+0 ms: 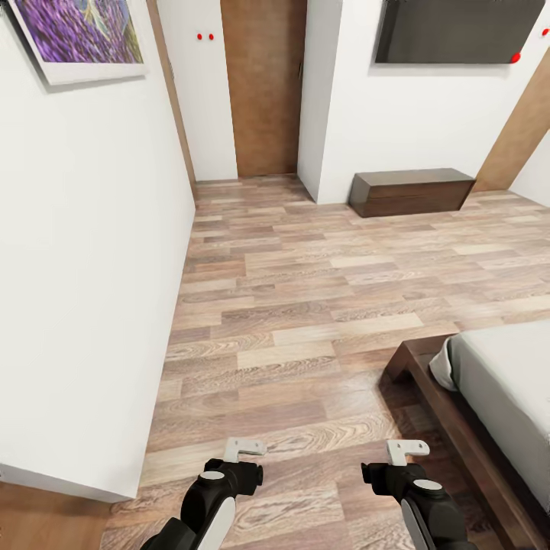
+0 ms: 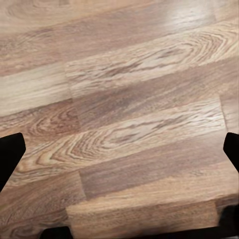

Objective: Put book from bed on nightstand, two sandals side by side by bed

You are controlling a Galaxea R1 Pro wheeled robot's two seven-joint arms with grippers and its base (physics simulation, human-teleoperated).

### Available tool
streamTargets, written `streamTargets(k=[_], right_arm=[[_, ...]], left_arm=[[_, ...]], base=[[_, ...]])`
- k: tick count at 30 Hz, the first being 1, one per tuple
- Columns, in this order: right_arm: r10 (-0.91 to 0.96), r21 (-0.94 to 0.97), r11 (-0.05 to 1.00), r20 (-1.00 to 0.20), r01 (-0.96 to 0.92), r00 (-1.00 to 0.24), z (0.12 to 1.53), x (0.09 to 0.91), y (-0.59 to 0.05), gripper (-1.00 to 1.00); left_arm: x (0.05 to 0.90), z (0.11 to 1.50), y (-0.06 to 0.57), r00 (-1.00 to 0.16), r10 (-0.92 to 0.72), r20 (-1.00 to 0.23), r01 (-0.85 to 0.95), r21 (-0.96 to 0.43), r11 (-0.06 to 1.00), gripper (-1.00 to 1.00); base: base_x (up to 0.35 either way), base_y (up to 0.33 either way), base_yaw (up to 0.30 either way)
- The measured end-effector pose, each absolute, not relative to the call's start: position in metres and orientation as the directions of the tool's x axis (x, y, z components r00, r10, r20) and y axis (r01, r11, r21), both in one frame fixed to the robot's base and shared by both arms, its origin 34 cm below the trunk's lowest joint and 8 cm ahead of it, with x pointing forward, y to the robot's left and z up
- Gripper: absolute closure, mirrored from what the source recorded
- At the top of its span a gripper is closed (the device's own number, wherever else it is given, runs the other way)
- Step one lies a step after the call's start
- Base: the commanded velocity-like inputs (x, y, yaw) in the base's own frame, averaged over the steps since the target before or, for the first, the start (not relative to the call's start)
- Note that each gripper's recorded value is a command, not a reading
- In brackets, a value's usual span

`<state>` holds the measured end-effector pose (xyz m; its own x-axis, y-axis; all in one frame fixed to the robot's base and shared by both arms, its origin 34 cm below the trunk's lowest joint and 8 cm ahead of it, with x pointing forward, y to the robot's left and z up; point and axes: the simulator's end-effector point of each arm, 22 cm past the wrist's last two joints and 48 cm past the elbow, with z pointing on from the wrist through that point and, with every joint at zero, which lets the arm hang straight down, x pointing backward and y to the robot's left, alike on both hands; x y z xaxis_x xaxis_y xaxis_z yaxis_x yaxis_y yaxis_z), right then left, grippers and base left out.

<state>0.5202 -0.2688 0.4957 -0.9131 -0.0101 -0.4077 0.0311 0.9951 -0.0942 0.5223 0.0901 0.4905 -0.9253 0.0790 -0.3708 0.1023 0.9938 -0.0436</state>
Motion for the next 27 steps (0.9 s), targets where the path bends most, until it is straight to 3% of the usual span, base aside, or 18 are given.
streamTargets(k=[27], right_arm=[[-0.011, -0.099, 0.995, -0.391, 0.03, -0.92, 0.506, 0.517, -0.268, -1.0]], left_arm=[[0.513, 0.492, 0.092, -0.937, 0.086, -0.339, 0.105, -0.038, 0.994, -1.0]], base=[[0.0, 0.0, 0.0]])
